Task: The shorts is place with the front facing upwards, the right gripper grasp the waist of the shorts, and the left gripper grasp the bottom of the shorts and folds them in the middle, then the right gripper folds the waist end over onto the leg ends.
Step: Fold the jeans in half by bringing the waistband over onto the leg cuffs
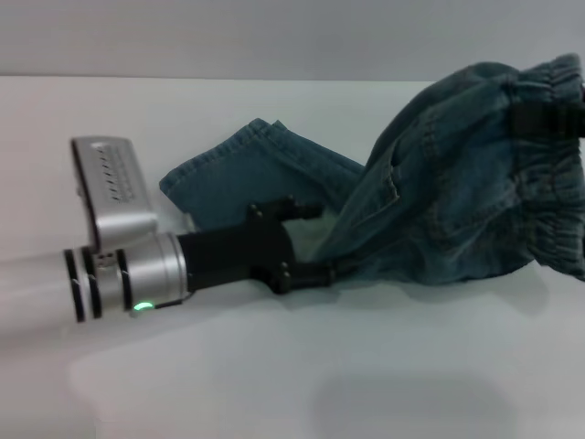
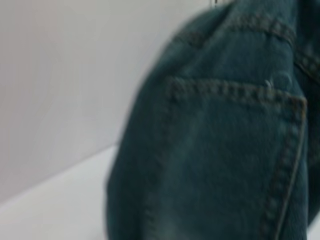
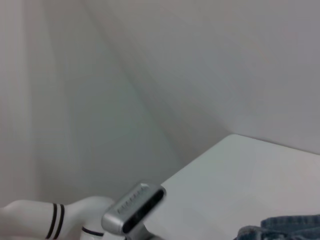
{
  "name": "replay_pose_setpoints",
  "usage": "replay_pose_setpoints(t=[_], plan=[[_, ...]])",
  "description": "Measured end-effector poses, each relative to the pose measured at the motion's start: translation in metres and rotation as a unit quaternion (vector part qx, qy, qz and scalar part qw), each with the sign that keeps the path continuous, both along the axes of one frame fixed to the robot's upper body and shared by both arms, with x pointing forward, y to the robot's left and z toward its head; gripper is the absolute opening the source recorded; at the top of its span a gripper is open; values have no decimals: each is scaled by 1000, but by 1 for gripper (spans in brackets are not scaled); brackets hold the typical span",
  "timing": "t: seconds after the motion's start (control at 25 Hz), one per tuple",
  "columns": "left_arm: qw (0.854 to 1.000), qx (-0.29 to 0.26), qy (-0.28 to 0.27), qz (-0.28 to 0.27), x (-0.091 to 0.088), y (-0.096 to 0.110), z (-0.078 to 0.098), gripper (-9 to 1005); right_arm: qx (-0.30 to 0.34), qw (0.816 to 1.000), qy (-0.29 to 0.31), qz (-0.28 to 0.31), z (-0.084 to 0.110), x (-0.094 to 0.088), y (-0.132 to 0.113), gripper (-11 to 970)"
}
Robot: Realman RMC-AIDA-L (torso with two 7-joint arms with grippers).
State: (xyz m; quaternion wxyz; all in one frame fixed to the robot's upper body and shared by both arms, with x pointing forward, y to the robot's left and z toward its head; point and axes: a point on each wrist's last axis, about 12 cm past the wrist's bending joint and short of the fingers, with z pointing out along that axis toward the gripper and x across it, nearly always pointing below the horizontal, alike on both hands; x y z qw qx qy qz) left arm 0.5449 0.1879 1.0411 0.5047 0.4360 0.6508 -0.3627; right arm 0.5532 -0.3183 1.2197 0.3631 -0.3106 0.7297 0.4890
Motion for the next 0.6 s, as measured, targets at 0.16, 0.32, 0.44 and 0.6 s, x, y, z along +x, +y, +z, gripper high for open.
replay_pose_setpoints(t=[0.16,0.32,0.44,0.6], plan=[[1000,-5,-21,8,1,14,7,812,-1,1000,5,-15,-6,-7,-10,64],[999,-26,-32,6,-3,24,15,812,-2,999,5,-33,-13,-14,-21,64],[998,-41,-36,7,-10,32,18,812,-2,999,5,-46,-18,-19,-27,64],[996,-60,-51,39,-11,43,22,812,-3,999,10,-44,-22,-24,-29,64]])
